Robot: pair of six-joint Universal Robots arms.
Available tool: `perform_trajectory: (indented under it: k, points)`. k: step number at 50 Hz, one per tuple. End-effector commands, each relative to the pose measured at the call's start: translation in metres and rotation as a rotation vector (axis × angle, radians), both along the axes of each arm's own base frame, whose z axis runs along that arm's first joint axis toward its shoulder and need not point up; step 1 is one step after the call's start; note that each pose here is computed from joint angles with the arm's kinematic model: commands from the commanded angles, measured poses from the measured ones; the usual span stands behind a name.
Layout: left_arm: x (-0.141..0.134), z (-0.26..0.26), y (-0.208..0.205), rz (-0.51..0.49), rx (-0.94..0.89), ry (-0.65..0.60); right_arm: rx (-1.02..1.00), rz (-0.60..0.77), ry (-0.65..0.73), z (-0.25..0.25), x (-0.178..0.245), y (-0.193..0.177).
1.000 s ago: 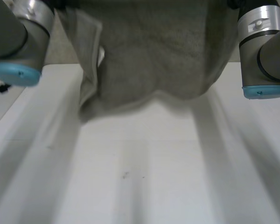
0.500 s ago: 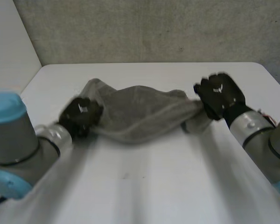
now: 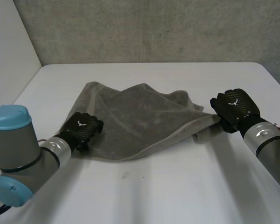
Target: Fold the towel.
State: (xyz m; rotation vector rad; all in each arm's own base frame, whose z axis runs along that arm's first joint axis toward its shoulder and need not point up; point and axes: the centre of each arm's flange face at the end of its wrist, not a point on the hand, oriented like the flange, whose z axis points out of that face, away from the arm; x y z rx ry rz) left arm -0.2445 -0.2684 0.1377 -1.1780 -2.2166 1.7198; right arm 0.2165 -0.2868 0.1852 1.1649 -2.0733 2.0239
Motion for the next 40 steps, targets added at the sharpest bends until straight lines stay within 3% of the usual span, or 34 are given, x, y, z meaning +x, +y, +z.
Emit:
perform_trajectory:
  k: [1, 17, 40]
  points:
    - [0.029, 0.013, -0.011, 0.093, -0.009, 0.015, 0.030, -0.028, 0.011, -0.012, -0.004, -0.007]
    - [0.070, -0.001, -0.018, 0.222, 0.093, -0.008, 0.023, -0.081, 0.018, -0.012, -0.009, -0.012]
    - [0.072, -0.021, -0.027, 0.230, 0.099, -0.012, 0.031, -0.069, 0.018, -0.015, -0.007, -0.009]
